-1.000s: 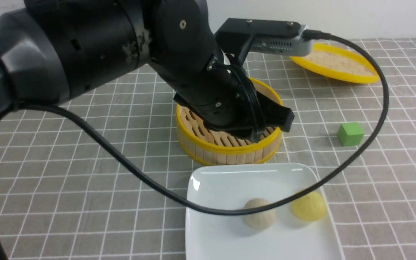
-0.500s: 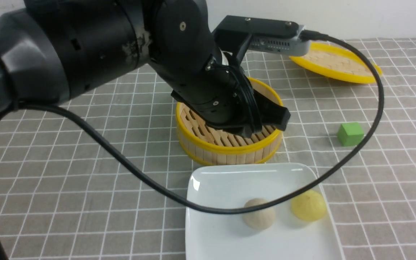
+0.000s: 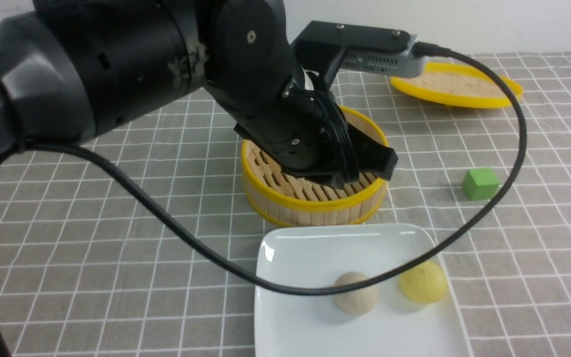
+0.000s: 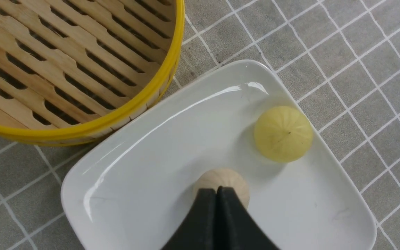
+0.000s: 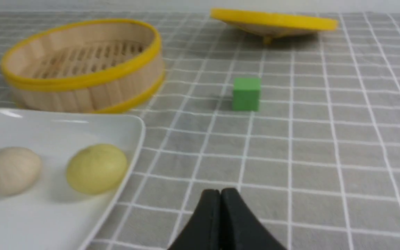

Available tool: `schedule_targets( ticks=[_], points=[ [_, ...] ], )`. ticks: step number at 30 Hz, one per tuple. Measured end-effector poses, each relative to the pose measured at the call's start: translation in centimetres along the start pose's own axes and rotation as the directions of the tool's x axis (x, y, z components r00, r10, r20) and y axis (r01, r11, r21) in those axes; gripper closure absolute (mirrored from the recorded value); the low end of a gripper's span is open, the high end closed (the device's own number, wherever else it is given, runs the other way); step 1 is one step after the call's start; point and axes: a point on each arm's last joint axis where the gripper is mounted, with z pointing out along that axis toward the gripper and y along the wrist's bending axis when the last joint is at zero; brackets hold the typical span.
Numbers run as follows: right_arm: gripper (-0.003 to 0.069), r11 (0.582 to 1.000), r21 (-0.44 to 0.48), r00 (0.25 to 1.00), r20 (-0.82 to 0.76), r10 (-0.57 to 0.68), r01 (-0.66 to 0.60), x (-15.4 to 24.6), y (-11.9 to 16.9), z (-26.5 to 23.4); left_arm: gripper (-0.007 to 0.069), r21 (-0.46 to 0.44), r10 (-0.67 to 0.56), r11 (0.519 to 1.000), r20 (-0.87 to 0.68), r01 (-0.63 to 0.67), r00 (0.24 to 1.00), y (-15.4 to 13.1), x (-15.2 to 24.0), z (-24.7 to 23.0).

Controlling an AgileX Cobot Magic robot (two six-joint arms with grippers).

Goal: Put the steamed buns into the plate on the grey tablecloth.

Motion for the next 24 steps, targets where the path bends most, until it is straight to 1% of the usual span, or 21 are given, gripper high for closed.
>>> schedule_targets(
  ticks=[2, 3, 6, 9, 12, 13, 14, 16, 18, 19, 22, 24],
  points=[
    [0.0650, 0.999, 0.053, 0.999, -0.042, 0.012, -0.010, 0.8, -0.4, 0.2, 0.0623, -0.005, 0.004, 1.000, -0.005, -0.004, 1.000, 0.1, 0.1, -0.1],
    [0.0650, 0.998, 0.058, 0.999, -0.047, 0.013, -0.010, 0.9, -0.4, 0.2, 0.0623, -0.006, 0.004, 1.000, -0.004, -0.004, 1.000, 0.0, 0.1, -0.1],
    [0.0647, 0.994, 0.109, 0.998, -0.056, 0.028, -0.022, 1.2, -0.7, 0.2, 0.0623, -0.044, 0.035, 0.998, -0.010, -0.035, 0.999, 0.4, 0.2, -1.2],
    [0.0644, 0.989, 0.142, 0.998, -0.048, 0.037, -0.030, 1.2, -0.9, 0.2, 0.0622, -0.084, 0.067, 0.994, 0.011, -0.066, 0.998, 0.7, 0.4, -3.7],
    [0.0639, 0.983, 0.181, 0.998, -0.039, 0.046, -0.039, 1.1, -1.1, 0.2, 0.0622, -0.142, 0.106, 0.985, 0.057, -0.097, 0.993, 1.2, 1.0, -7.6],
    [0.0639, 0.982, 0.183, 0.998, -0.038, 0.047, -0.039, 1.1, -1.1, 0.2, 0.0622, -0.146, 0.109, 0.984, 0.064, -0.099, 0.992, 1.1, 0.9, -7.7],
    [0.0637, 0.978, 0.202, 0.998, -0.035, 0.052, -0.044, 1.1, -1.2, 0.2, 0.0622, -0.179, 0.119, 0.979, 0.096, -0.100, 0.988, 1.4, 1.4, -10.3],
    [0.0634, 0.976, 0.214, 0.998, -0.033, 0.054, -0.046, 1.1, -1.3, 0.2, 0.0622, -0.208, 0.114, 0.974, 0.130, -0.085, 0.985, 1.7, 2.1, -13.0],
    [0.0632, 0.975, 0.216, 0.998, -0.033, 0.055, -0.047, 1.1, -1.3, 0.2, 0.0620, -0.228, 0.100, 0.971, 0.150, -0.064, 0.984, 2.0, 2.7, -14.4],
    [0.0631, 0.975, 0.218, 0.998, -0.033, 0.055, -0.046, 1.1, -1.3, 0.2, 0.0620, -0.241, 0.087, 0.969, 0.164, -0.045, 0.983, 2.3, 3.8, -15.9],
    [0.0628, 0.974, 0.220, 0.998, -0.032, 0.055, -0.047, 1.1, -1.3, 0.1, 0.0620, -0.247, 0.070, 0.969, 0.187, -0.022, 0.980, 2.7, 5.7, -17.1],
    [0.0622, 0.974, 0.220, 0.998, -0.032, 0.055, -0.047, 1.1, -1.3, 0.1, 0.0620, -0.225, 0.038, 0.974, 0.229, 0.015, 0.973, 3.3, 8.7, -16.4]
  ],
)
